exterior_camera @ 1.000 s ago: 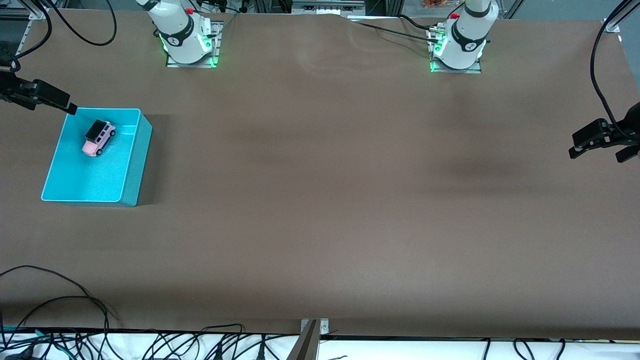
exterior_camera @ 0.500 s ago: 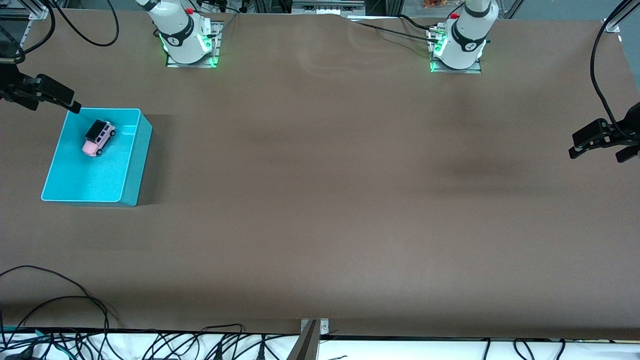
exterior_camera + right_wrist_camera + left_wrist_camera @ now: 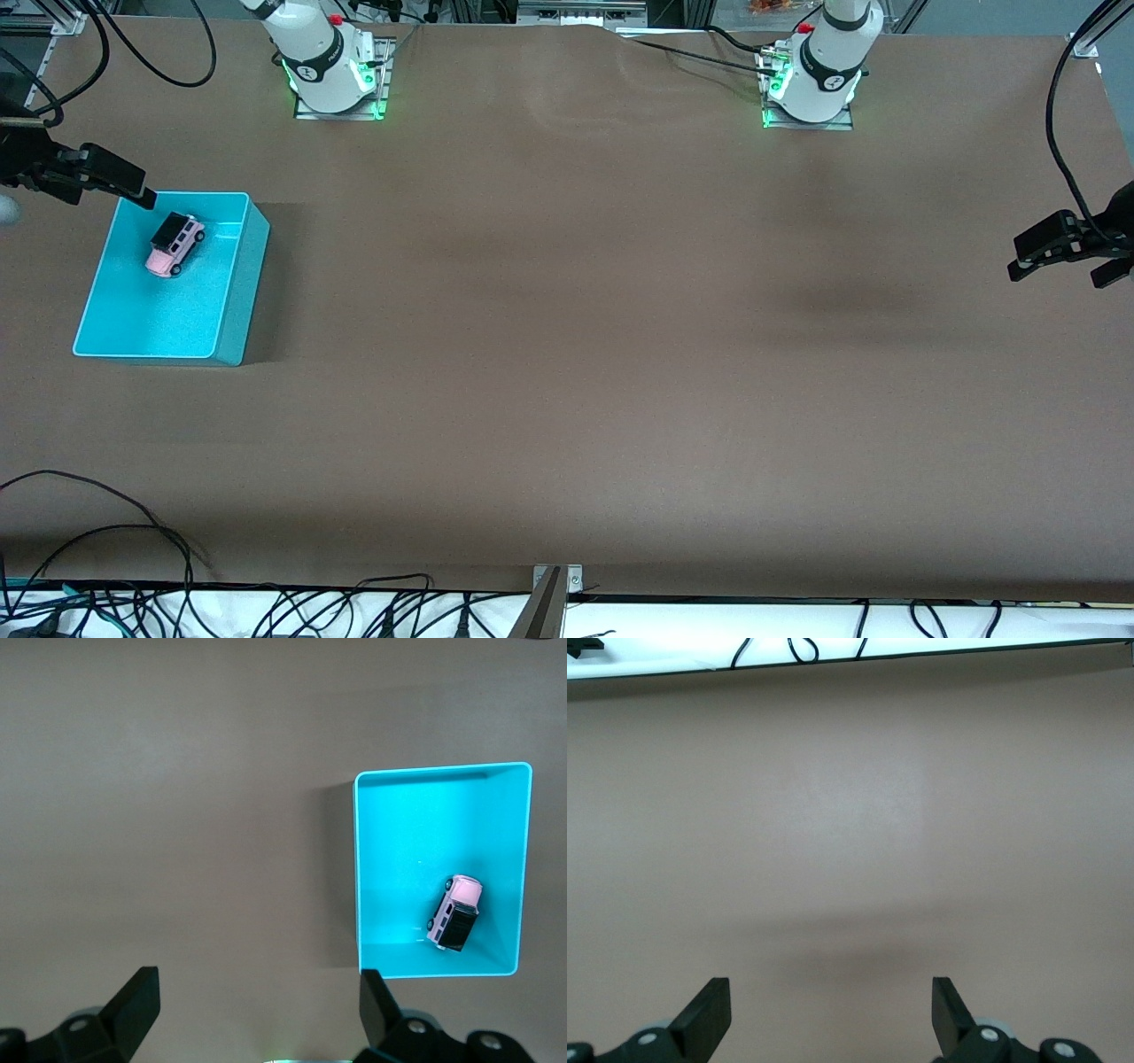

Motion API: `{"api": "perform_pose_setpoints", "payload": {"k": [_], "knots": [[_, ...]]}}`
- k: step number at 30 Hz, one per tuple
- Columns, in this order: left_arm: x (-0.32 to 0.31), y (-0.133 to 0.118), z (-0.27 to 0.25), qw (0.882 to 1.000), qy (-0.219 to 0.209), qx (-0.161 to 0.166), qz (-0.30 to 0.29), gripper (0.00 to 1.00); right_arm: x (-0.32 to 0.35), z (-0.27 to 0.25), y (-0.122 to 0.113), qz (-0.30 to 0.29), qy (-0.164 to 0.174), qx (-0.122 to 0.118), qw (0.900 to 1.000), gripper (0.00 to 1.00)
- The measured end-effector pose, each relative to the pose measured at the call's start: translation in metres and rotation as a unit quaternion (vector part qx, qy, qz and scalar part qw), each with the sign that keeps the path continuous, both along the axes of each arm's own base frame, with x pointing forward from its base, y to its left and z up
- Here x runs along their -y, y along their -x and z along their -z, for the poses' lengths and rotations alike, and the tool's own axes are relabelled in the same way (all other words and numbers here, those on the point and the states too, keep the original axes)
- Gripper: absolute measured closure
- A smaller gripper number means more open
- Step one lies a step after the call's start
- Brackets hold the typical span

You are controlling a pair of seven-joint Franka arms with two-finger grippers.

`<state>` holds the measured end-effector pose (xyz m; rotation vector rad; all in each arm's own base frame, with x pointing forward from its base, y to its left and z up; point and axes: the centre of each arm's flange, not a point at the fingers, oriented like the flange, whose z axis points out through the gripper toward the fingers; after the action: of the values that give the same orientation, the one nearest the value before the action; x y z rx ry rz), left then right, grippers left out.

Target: Wind and store pink jeep toy

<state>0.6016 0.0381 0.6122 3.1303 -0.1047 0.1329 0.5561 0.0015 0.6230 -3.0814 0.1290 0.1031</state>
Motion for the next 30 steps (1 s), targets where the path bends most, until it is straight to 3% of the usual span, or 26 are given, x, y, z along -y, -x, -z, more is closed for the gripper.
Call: {"api": "perform_pose_setpoints", "payload": {"k": [19,30], "knots": [[0.002,0.000,0.000,1.000,0.000,0.000,0.001,0.00,0.041,0.002,0.000,0.013,0.001,0.000,1.000,0.00],[0.002,0.000,0.000,1.000,0.000,0.000,0.002,0.00,0.041,-0.004,-0.006,0.013,0.002,0.027,1.000,0.00]]}}
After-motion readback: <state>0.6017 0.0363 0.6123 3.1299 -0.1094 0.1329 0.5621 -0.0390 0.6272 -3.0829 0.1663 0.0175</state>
